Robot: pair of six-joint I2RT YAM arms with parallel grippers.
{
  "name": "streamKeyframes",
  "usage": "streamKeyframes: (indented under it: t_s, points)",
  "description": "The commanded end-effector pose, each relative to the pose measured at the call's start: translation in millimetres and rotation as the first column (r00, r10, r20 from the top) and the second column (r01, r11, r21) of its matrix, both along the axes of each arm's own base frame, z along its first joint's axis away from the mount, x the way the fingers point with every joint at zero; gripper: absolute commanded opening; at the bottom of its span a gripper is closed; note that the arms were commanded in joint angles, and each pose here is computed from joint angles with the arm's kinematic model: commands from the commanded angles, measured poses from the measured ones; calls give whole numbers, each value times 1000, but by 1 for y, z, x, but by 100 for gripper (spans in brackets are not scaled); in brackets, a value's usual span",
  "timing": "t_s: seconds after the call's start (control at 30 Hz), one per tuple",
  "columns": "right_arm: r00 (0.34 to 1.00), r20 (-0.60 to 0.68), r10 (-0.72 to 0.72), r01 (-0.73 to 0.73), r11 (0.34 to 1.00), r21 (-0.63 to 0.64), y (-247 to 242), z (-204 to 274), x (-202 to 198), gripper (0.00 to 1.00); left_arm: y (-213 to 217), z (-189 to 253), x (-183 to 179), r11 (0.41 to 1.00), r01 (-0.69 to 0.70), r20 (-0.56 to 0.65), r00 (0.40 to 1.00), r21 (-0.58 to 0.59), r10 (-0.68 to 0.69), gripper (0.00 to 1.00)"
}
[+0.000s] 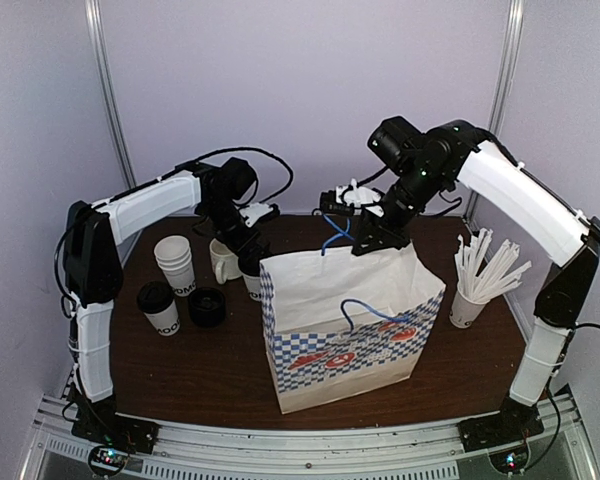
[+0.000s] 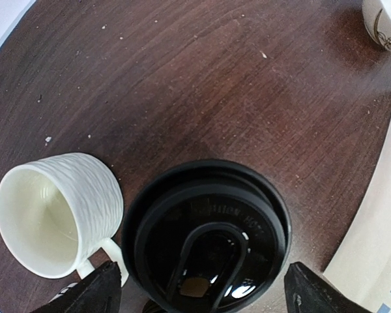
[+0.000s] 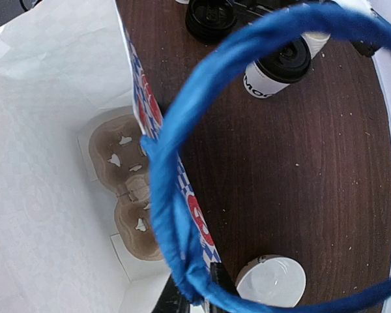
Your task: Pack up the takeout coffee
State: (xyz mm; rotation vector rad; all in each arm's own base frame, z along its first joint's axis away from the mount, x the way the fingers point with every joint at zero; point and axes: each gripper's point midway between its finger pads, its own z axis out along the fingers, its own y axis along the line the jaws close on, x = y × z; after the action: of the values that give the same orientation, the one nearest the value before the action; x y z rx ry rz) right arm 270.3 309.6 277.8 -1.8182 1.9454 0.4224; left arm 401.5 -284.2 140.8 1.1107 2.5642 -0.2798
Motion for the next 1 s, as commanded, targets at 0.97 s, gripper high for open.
streamKeyframes:
  t_s: [0.97]
  points:
    - [997, 11, -79, 79, 997, 8, -19, 2, 23, 12, -3, -11, -1, 991, 63, 32, 997, 119, -67, 87]
